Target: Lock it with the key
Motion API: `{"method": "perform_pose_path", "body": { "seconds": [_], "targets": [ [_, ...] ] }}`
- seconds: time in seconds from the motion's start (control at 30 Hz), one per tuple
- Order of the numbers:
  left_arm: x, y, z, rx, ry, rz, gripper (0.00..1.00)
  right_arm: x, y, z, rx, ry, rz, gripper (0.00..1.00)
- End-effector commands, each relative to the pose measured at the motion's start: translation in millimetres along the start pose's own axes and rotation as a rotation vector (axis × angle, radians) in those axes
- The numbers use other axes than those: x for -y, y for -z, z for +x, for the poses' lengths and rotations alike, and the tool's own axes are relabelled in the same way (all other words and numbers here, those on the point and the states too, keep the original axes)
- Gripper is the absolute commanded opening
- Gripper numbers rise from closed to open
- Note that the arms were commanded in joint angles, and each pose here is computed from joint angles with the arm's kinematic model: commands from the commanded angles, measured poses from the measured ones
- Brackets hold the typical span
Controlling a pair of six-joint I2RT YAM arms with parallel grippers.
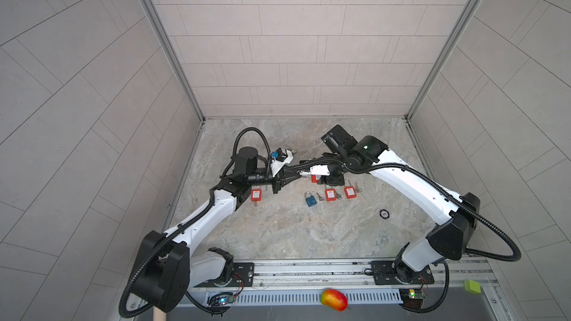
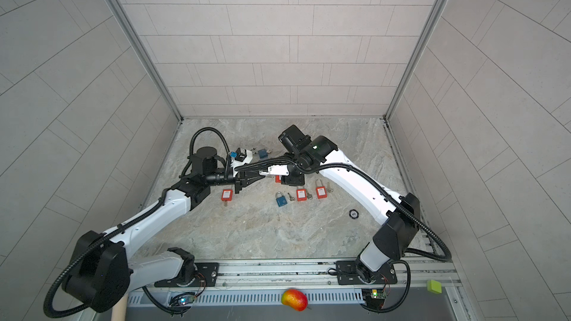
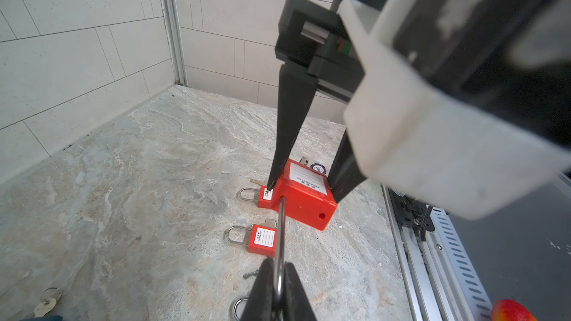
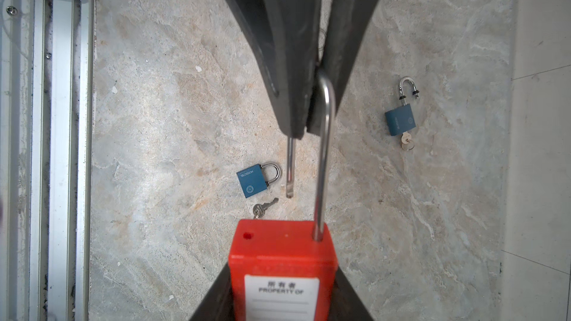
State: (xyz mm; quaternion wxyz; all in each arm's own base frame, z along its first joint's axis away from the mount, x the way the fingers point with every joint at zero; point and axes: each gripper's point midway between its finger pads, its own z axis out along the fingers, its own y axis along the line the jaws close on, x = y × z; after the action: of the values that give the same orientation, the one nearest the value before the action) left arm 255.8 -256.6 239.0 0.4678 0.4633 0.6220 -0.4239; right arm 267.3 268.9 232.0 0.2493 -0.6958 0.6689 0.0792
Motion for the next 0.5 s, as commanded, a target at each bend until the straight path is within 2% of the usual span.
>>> {"method": "perform_pose_path", "body": {
  "seconds": [0.0,0.07,0.17,0.2,0.3,0.37,0.47],
  "targets": [
    [9.3,-1.8,-12.3,0.021,-0.038,0.05,0.02,2.3,16.8,-10.0,0.05,0.043,0.043,0.26],
    [11.6,-3.3,-14.6,0.026,-0.04,0.061,0.0,2.0,15.7,-9.7,0.051,0.051,0.047,0.33],
    [16.7,-7.7,-18.5,0.042,-0.042,0.077,0.0,1.6,16.5,-8.8,0.049,0.054,0.053,0.49],
    [17.6,-9.6,-19.2,0.05,-0.041,0.078,0.0,1.5,17.1,-7.1,0.044,0.051,0.057,0.57],
    [17.4,-10.9,-25.6,0.09,-0.05,0.067,0.0,2.4,22.5,-2.5,0.026,0.036,0.079,0.69],
    [17.9,-11.4,-28.7,0.11,-0.056,0.061,0.0,0.7,26.5,2.0,0.014,0.025,0.083,0.72],
    [22.6,-13.6,-31.0,0.12,-0.076,0.07,0.0,-3.1,31.1,11.1,0.001,0.006,0.067,0.69]
  ]
}}
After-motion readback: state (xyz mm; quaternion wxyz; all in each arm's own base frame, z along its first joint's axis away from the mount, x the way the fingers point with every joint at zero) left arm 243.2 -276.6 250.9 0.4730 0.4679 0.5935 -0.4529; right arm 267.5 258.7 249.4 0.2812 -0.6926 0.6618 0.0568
